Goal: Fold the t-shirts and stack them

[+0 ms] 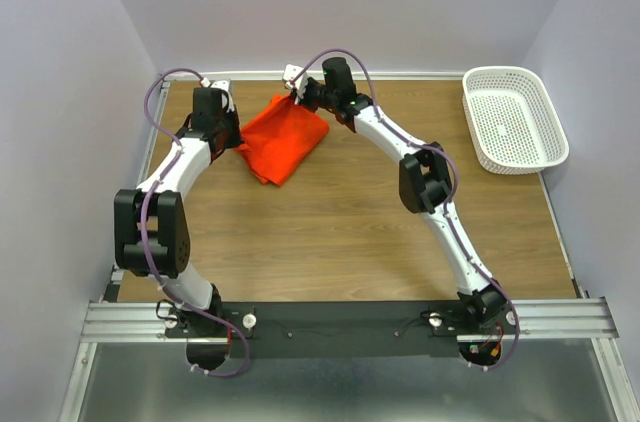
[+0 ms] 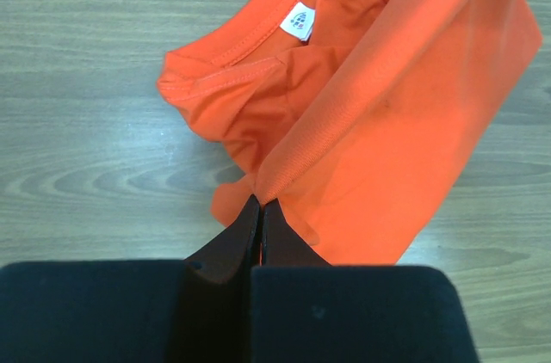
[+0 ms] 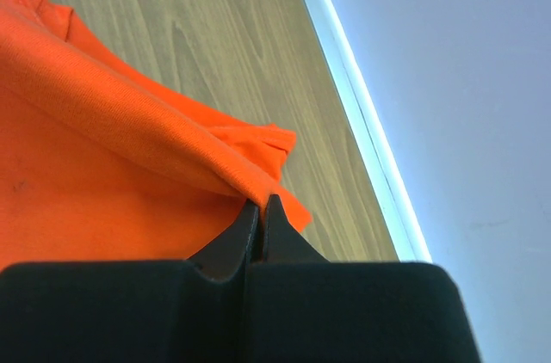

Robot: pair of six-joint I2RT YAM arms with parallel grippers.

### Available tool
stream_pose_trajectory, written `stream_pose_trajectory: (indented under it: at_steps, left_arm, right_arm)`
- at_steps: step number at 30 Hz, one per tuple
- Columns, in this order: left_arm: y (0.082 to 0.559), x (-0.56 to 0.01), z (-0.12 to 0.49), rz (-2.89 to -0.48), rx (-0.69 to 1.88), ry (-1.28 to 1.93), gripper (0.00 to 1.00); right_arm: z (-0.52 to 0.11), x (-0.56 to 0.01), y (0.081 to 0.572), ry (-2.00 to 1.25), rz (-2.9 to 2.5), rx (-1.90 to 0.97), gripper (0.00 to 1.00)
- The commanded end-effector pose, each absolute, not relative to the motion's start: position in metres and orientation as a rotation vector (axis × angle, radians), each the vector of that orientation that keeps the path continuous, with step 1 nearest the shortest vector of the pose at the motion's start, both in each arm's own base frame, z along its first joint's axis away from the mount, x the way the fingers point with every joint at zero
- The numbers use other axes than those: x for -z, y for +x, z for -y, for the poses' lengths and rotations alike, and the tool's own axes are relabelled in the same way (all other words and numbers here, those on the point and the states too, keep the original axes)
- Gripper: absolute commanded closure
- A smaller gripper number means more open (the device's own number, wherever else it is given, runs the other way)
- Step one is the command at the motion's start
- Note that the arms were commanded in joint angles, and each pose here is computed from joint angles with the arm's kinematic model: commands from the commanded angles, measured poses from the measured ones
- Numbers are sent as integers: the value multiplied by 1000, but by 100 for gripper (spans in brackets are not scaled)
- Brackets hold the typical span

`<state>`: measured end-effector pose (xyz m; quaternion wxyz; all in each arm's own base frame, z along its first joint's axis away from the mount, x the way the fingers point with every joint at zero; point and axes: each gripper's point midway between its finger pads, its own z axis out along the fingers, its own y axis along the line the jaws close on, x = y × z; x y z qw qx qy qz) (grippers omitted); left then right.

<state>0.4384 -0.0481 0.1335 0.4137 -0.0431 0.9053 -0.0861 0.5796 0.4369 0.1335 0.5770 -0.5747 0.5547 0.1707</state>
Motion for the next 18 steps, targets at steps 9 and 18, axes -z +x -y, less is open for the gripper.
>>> stream_pose_trajectory:
  at_steps: [9,18]
  left_arm:
    - [466,-121,31,-2277,203,-126,100]
    - [484,-119,32,-2269,208,-94,100]
  right_arm:
    - [-447,-129,593,-1284,-1282,-318,99]
    - [-443,-130,602,-1243,-1298,-266,99]
